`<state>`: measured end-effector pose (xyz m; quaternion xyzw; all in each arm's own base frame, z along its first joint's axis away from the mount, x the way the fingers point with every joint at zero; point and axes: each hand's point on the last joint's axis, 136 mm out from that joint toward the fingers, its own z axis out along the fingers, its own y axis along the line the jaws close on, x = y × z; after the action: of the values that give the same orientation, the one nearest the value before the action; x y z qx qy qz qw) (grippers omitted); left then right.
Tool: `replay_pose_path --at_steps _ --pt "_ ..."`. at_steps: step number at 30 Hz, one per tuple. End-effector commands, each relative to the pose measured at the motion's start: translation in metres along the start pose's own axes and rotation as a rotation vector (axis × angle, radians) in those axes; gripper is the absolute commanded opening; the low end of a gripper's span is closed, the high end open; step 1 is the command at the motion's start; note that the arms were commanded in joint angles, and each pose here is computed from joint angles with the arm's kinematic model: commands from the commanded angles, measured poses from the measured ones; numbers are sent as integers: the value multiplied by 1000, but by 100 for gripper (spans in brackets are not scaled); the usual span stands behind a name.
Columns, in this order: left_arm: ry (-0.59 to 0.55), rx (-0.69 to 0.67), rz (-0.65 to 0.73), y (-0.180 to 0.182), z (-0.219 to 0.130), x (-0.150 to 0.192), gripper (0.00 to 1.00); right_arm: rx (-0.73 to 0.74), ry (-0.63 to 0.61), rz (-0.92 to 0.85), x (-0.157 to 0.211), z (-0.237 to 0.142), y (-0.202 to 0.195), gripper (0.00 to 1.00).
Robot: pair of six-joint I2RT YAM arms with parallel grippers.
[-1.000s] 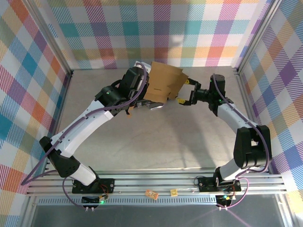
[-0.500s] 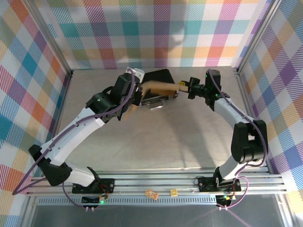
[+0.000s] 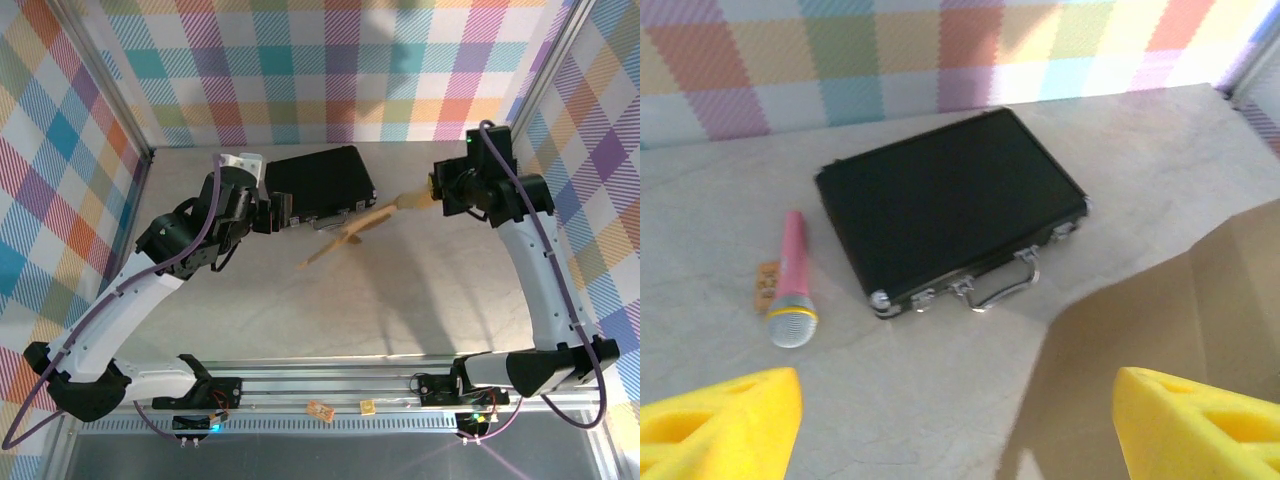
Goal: Fold the paper box
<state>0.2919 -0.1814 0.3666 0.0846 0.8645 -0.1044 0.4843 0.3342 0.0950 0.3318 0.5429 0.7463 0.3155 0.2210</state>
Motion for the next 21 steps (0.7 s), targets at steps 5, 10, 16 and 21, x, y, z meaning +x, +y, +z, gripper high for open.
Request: replay_pose_path --at_steps 5,10,16,21 --pt "-50 380 98 -78 -5 -4 82 279 -167 -100 4 6 -29 0" --pt "-165 423 259 -109 -1 -18 90 316 -169 -129 19 34 -9 0" --pt "-286 386 523 -153 2 -34 96 276 -161 -158 31 33 16 0" --pt "-311 406 633 -182 5 -31 96 260 -160 -162 31 27 18 0"
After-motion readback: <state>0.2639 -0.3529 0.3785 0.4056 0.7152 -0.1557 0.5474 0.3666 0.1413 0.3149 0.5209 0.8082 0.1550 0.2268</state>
